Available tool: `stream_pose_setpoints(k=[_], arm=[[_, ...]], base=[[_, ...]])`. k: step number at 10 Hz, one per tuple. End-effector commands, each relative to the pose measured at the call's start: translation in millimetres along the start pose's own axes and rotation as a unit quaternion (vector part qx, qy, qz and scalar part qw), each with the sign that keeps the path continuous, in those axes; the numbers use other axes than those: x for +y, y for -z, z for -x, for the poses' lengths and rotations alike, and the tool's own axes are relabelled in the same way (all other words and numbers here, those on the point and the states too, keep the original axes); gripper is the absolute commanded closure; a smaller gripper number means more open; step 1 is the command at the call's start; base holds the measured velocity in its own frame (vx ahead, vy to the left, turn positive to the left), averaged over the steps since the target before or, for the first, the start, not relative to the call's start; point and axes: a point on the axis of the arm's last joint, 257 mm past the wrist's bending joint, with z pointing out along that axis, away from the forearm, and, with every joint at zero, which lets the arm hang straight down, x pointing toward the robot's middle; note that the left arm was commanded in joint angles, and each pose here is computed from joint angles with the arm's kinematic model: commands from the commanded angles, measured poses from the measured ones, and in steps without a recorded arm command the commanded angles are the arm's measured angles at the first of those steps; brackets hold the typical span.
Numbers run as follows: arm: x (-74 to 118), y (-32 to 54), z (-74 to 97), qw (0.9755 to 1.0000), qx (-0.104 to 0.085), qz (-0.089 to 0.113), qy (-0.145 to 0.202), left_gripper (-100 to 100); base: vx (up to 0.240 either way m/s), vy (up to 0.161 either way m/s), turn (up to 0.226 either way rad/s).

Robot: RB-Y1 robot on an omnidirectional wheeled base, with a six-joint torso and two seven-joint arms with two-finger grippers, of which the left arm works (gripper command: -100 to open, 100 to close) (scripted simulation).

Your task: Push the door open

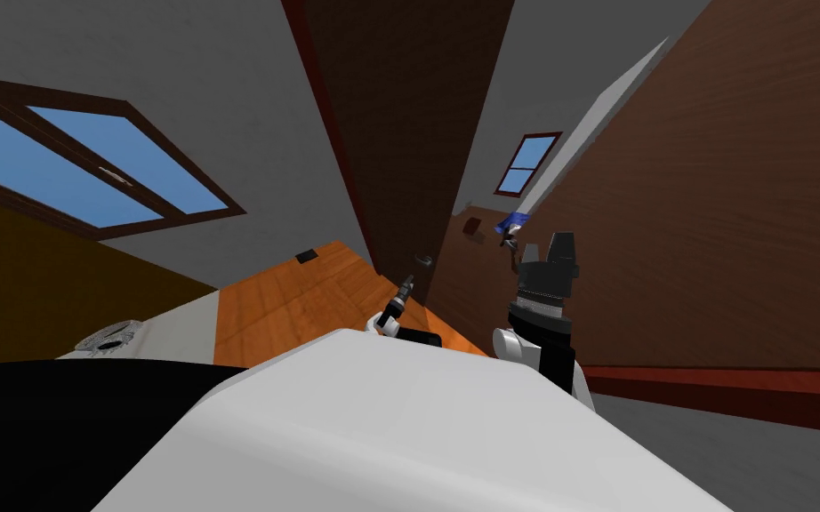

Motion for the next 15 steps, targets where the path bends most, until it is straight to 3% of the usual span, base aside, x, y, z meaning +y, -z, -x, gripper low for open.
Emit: stream_pose_setpoints(k=[1, 9, 10, 11, 15], arm=[[7.8, 0.6, -8.1, 0.9999, 0.008, 0.008, -0.002, -100], [33.8, 0.7, -48.3, 0.9986, 0.04, 0.035, -0.007, -100], [31.1, -0.3, -45.3, 0.9988, 0.037, 0.032, -0.007, -100], [36.2, 4.1, -30.5, 0.9985, 0.034, 0.037, -0.02, -100], [39.4, 7.7, -18.4, 0.9985, 0.029, 0.039, -0.026, -100]], base=[[0.102, 0.111, -0.087], [0.083, 0.105, -0.081], [0.047, 0.051, -0.026], [0.11, -0.044, -0.035], [0.188, -0.082, -0.028]])
